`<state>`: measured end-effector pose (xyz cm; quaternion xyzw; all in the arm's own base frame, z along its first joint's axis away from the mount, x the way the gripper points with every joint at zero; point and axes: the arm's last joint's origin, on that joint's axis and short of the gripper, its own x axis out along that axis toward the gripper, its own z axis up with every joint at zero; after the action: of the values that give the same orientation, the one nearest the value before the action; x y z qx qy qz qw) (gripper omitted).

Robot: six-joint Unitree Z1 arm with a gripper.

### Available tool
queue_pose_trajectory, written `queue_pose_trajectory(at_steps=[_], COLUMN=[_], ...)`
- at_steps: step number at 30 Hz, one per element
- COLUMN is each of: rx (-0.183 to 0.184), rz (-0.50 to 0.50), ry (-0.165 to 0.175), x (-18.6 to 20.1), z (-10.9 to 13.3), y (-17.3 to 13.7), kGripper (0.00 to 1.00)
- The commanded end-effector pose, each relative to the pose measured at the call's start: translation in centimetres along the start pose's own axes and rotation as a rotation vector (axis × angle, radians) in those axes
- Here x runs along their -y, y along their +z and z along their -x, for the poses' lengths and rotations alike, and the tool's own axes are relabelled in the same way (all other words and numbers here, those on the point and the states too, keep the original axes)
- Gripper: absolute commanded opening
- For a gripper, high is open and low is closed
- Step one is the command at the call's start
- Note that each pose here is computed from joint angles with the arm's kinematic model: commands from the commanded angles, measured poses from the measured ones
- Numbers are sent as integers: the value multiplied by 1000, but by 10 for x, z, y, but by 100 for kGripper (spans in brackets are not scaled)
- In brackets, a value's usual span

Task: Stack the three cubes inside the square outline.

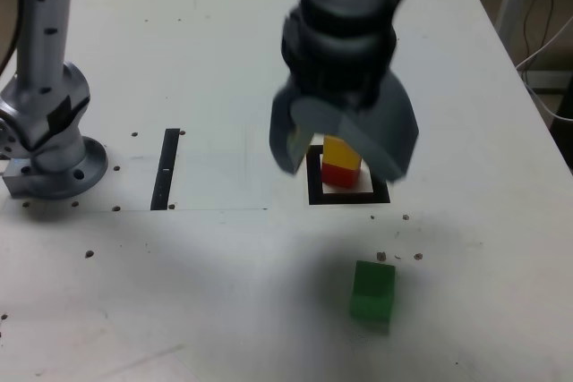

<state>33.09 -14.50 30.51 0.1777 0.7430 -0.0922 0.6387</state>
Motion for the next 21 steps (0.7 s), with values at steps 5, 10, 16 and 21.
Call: queue_pose_trajectory(at_steps=[5,10,16,21], rx=[-9,11,-4,-29], rz=[6,11,29,34], ry=[-19,-30,-62,-73], x=[28,54,74,78], z=[-4,-1,-10,-23], y=[10,16,30,43], kGripper=[99,99,99,99])
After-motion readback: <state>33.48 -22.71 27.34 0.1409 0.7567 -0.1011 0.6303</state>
